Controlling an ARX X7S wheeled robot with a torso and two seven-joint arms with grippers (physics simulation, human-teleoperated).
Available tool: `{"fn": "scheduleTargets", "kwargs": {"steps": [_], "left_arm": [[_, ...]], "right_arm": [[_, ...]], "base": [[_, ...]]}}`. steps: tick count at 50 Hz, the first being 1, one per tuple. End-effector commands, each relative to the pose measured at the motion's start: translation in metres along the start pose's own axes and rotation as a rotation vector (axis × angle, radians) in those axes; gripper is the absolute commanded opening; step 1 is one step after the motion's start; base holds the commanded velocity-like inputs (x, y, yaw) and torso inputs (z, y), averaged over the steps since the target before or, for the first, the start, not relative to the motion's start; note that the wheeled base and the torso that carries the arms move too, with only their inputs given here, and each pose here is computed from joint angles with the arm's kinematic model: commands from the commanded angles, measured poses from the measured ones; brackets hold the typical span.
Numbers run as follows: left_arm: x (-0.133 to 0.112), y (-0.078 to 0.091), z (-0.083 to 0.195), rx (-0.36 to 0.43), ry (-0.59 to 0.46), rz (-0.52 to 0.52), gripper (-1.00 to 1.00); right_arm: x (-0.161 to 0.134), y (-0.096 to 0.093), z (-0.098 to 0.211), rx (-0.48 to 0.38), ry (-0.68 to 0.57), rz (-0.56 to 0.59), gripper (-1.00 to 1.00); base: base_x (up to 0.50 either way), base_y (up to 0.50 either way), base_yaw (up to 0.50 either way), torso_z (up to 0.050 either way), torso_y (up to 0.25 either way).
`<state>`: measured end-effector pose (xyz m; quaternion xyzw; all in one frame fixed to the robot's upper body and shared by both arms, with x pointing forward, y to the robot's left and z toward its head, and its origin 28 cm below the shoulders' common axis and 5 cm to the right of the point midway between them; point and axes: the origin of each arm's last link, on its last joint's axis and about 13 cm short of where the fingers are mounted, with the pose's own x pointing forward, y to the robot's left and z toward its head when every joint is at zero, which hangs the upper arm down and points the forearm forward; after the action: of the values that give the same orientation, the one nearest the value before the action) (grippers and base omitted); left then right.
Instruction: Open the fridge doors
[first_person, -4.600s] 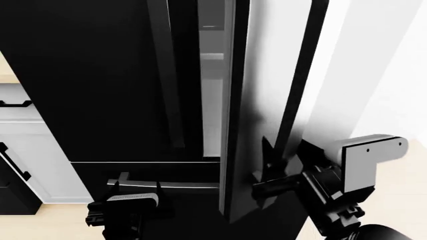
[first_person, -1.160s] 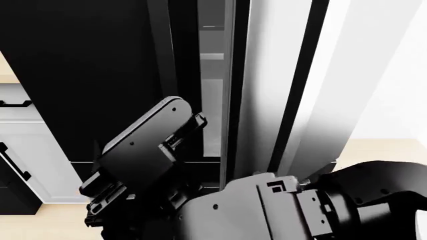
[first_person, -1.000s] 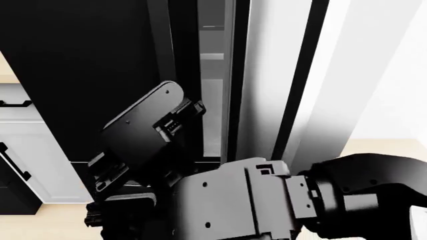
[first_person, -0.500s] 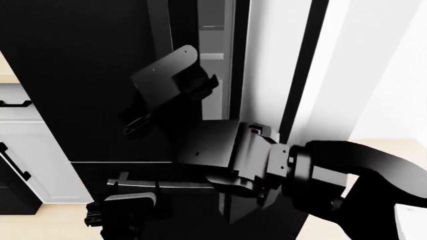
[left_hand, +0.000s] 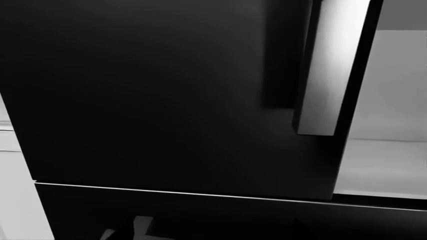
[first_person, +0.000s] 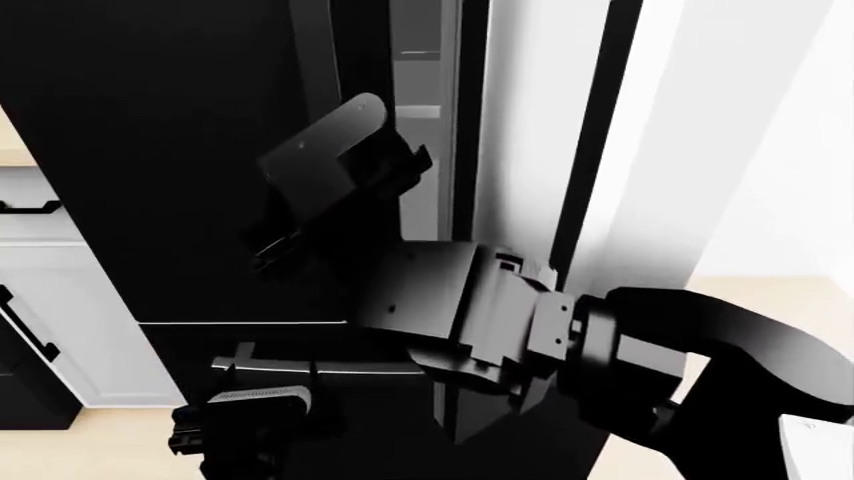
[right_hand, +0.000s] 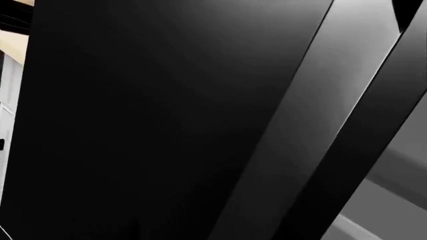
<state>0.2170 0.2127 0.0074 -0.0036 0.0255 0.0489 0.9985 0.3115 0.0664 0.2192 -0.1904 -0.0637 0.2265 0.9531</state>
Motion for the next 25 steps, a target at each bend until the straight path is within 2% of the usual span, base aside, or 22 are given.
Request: {"fn": "scheduleTargets", "kwargs": {"steps": [1, 4, 7, 8, 9, 11, 16, 22, 25], "left_arm": [[-0.001, -0.002, 0.002, -0.019, -0.013, -0.026, 1.0], [-0.001, -0.002, 0.002, -0.018, -0.013, -0.026, 1.0], [0.0, -0.002, 0.002, -0.02, -0.012, -0.026, 1.0], [0.0, -0.002, 0.002, -0.021, -0.012, -0.026, 1.0], [0.0, -0.002, 0.002, -0.021, -0.012, -0.027, 1.0], [0.0, -0.002, 0.002, -0.021, -0.013, -0.027, 1.0], [0.0, -0.003, 0.002, -0.021, -0.012, -0.027, 1.0], [0.0, -0.002, 0.002, -0.023, -0.013, -0.028, 1.0], [0.0, -0.002, 0.002, -0.023, -0.013, -0.028, 1.0]], "right_arm": [[0.013, -0.009, -0.008, 0.15, 0.09, -0.054, 1.0], [0.01, -0.01, -0.004, 0.166, 0.07, -0.08, 1.0], [0.006, -0.012, 0.001, 0.195, 0.017, -0.174, 1.0], [0.005, -0.011, 0.002, 0.179, 0.013, -0.18, 1.0], [0.004, -0.01, 0.001, 0.211, 0.01, -0.17, 1.0], [0.002, -0.006, -0.001, 0.219, 0.013, -0.163, 1.0], [-0.002, -0.001, -0.002, 0.207, -0.005, -0.189, 1.0], [-0.01, 0.004, -0.004, 0.273, -0.041, -0.239, 1.0], [-0.012, 0.005, -0.002, 0.27, -0.053, -0.252, 1.0]], "base": [[0.0, 0.0, 0.0, 0.0, 0.0], [0.0, 0.0, 0.0, 0.0, 0.0], [0.0, 0.0, 0.0, 0.0, 0.0], [0.0, 0.0, 0.0, 0.0, 0.0], [0.0, 0.0, 0.0, 0.0, 0.0], [0.0, 0.0, 0.0, 0.0, 0.0], [0.0, 0.0, 0.0, 0.0, 0.0], [0.0, 0.0, 0.0, 0.0, 0.0], [0.0, 0.0, 0.0, 0.0, 0.0]]}}
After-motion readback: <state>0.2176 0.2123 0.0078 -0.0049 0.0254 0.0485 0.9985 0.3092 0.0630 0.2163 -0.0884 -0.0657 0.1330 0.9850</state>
